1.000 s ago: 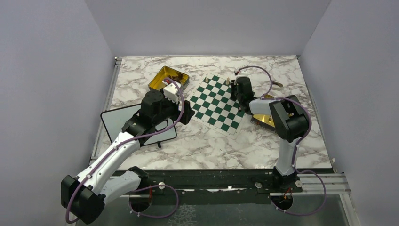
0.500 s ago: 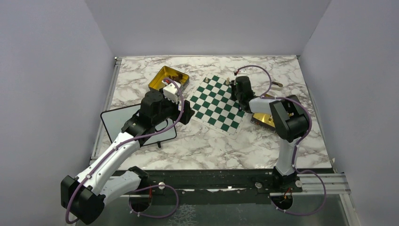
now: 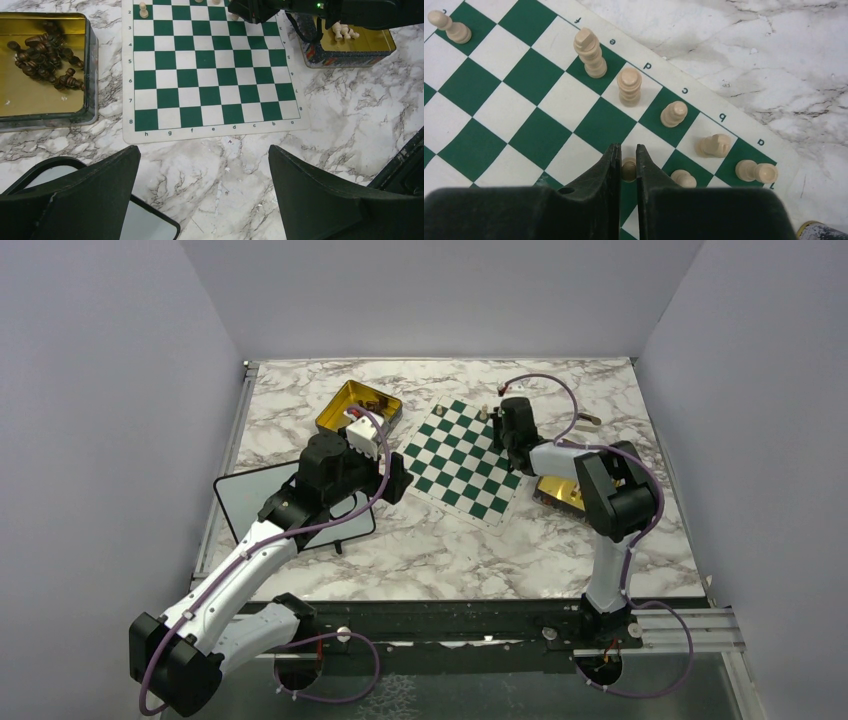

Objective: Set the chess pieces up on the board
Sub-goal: Place the chess piece on the chessboard.

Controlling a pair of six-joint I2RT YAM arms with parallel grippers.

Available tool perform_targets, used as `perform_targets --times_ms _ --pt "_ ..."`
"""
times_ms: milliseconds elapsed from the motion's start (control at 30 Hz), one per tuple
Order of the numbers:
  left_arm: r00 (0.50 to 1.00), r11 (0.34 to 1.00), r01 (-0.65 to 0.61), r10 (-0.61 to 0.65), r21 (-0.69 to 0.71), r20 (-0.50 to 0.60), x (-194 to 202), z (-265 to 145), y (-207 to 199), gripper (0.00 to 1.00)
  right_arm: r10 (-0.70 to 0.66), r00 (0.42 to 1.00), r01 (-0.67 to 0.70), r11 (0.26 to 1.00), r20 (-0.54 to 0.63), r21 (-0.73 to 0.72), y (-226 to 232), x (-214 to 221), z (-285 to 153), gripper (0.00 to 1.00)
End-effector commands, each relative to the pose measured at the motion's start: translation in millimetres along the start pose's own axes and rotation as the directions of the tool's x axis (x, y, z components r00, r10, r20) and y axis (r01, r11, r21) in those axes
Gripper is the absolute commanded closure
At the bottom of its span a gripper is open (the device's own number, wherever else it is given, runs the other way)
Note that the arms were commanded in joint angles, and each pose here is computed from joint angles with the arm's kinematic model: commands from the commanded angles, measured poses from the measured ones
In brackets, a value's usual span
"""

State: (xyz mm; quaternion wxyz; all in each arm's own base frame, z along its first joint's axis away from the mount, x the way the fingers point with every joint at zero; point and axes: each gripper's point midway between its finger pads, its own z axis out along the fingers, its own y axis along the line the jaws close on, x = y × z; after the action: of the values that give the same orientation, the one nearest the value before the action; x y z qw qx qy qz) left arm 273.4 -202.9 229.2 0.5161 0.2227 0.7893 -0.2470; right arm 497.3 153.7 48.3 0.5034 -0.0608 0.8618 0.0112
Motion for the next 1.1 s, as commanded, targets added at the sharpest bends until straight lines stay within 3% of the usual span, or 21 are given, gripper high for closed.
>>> perform_targets --times_ms 0,1067 --pt "0.999 1.0 -0.017 0.017 -0.015 0.035 -7 -2 3 0.01 -0.006 1.0 0.005 0.998 0.02 0.055 -16 -17 3 0.91" --pt "0.999 1.0 -0.018 0.019 -0.023 0.037 -6 -3 4 0.01 0.058 0.998 -0.059 0.998 -0.012 -0.007 -12 -7 14 0.89"
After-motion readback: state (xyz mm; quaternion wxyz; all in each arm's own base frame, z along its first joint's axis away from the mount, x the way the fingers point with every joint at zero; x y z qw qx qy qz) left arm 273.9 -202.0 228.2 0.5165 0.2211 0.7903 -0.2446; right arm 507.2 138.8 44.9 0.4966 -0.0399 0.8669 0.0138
